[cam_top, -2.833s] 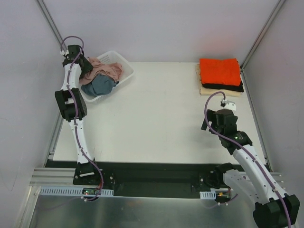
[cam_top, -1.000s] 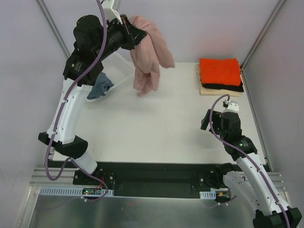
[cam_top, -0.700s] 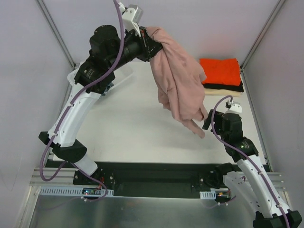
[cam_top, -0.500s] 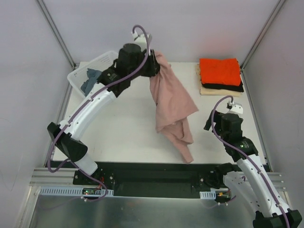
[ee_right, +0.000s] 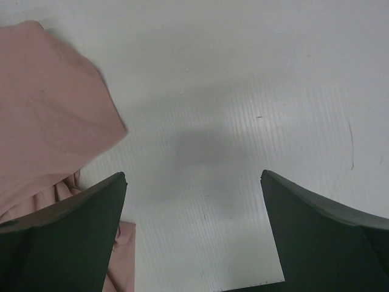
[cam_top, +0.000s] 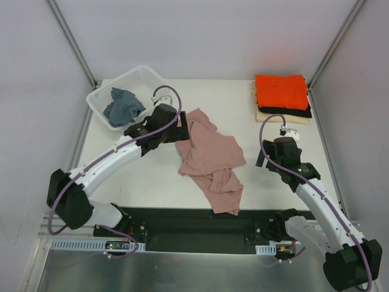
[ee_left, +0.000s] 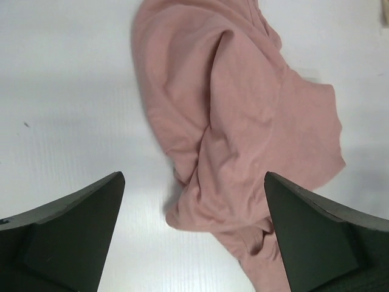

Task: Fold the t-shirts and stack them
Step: Move the tshirt to the center of the board, then flatten out the tshirt

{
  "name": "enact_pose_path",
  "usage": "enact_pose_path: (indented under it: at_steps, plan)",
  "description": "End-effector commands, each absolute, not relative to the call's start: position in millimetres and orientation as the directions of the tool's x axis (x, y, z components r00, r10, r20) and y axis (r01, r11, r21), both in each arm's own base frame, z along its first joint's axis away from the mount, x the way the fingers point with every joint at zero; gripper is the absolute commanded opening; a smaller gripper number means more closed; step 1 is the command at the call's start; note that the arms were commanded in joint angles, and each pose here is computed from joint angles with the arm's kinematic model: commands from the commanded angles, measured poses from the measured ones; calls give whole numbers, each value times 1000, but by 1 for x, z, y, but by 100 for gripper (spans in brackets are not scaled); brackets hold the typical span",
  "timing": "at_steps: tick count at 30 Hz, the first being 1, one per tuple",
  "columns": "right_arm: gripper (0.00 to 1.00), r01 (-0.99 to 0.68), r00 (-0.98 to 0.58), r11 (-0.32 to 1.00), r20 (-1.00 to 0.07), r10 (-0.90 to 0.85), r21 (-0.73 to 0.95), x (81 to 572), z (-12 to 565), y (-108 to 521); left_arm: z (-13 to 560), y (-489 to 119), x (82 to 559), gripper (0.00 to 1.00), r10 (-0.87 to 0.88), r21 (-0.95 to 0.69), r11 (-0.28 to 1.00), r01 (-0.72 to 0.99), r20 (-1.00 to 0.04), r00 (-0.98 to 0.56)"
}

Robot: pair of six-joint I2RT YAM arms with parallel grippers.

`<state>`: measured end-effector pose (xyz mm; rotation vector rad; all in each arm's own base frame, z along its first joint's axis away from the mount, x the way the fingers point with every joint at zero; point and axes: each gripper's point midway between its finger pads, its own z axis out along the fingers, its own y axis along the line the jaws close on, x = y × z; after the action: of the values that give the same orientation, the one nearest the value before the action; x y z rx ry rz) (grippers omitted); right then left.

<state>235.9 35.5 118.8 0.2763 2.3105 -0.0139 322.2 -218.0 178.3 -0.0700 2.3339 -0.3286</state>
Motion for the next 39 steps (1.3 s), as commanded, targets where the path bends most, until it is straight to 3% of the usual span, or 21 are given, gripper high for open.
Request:
enact_pose_path:
  at_steps: [1,8,13,15,16,23,29,31,32,33,35,36,39]
  plan:
    - [97,141,-694,979,-691,204,147,249,126,60,181,-220,285,99,-234,-409,910,62,-632,-738]
    - [97,105,-772,962,-589,239,252,283,126,101,125,-231,215,99,-242,-484,875,6,-448,-861]
    - [99,75,-881,947,-423,210,314,322,94,143,109,-246,193,99,-223,-488,873,0,-398,-890]
    - [99,55,-879,943,-431,201,328,345,98,154,105,-252,189,99,-207,-482,876,8,-391,-897]
    - [99,64,-907,944,-376,190,322,348,79,159,104,-255,189,99,-202,-482,876,13,-392,-898]
    - [87,37,-953,915,-262,153,402,371,46,194,68,-254,196,99,-220,-407,912,-54,-372,-902]
    - [79,19,-959,903,-248,138,428,378,40,204,42,-260,218,99,-239,-425,901,-90,-313,-919]
    - [69,6,-960,901,-251,127,433,380,40,205,35,-252,231,93,-271,-420,899,-127,-304,-914]
    - [54,2,-960,900,-251,123,436,380,40,206,30,-253,232,89,-269,-420,898,-133,-283,-921]
    - [46,2,-959,899,-253,125,437,381,41,206,28,-253,236,79,-275,-421,897,-138,-284,-918]
    - [31,3,-955,906,-266,127,424,383,43,203,26,-251,246,69,-287,-414,898,-151,-290,-913]
    - [25,3,-954,910,-271,127,414,384,43,201,25,-250,250,57,-290,-408,900,-153,-298,-910]
    - [16,-4,-948,917,-294,123,398,383,49,197,26,-246,265,36,-281,-386,912,-142,-335,-899]
